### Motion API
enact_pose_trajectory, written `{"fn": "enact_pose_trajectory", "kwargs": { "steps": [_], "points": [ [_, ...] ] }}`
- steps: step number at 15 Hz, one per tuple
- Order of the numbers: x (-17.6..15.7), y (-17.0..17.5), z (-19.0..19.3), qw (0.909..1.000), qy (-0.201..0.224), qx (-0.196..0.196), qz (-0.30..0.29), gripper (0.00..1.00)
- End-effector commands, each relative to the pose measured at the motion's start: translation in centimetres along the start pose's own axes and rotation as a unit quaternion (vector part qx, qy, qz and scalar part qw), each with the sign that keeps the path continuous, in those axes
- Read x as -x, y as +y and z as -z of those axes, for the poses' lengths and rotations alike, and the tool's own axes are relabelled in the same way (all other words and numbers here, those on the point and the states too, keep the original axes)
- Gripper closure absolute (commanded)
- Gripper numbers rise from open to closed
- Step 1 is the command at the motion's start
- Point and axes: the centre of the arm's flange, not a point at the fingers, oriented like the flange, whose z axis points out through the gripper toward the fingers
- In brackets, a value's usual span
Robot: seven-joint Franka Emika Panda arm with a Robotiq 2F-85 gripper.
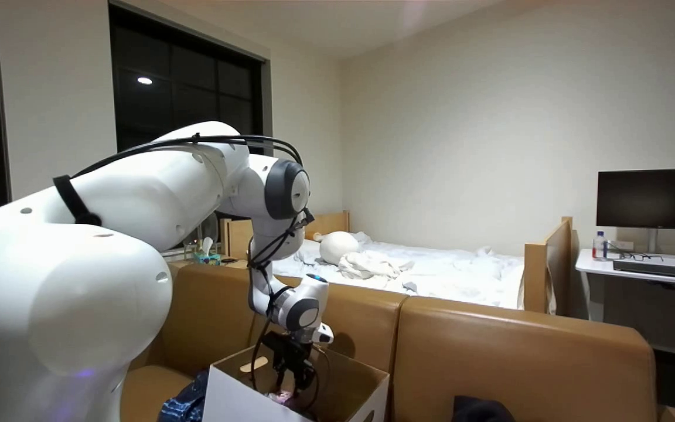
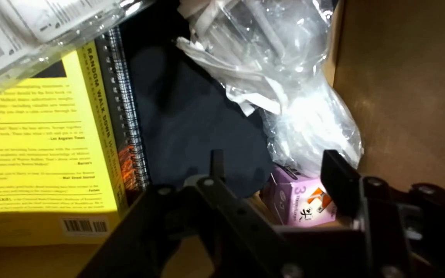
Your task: Take the umbrella and the jacket out of the box
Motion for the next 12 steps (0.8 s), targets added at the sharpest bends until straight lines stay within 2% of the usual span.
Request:
{"fn": "enact_pose_trajectory", "kwargs": {
  "steps": [1,4,10,12],
  "points": [
    [-0.9,0.6,-3.4,0.9989,-0.046,0.005,-0.011,0.03],
    [-0.5,1.2,-5.3,0.9971,-0.074,-0.008,-0.014,0.00],
    [-1.0,0.8,-5.9,0.9974,-0.070,-0.012,-0.010,0.00],
    [-2.0,-0.3,-7.0,0.9942,-0.105,-0.020,0.011,0.00]
  ]
}}
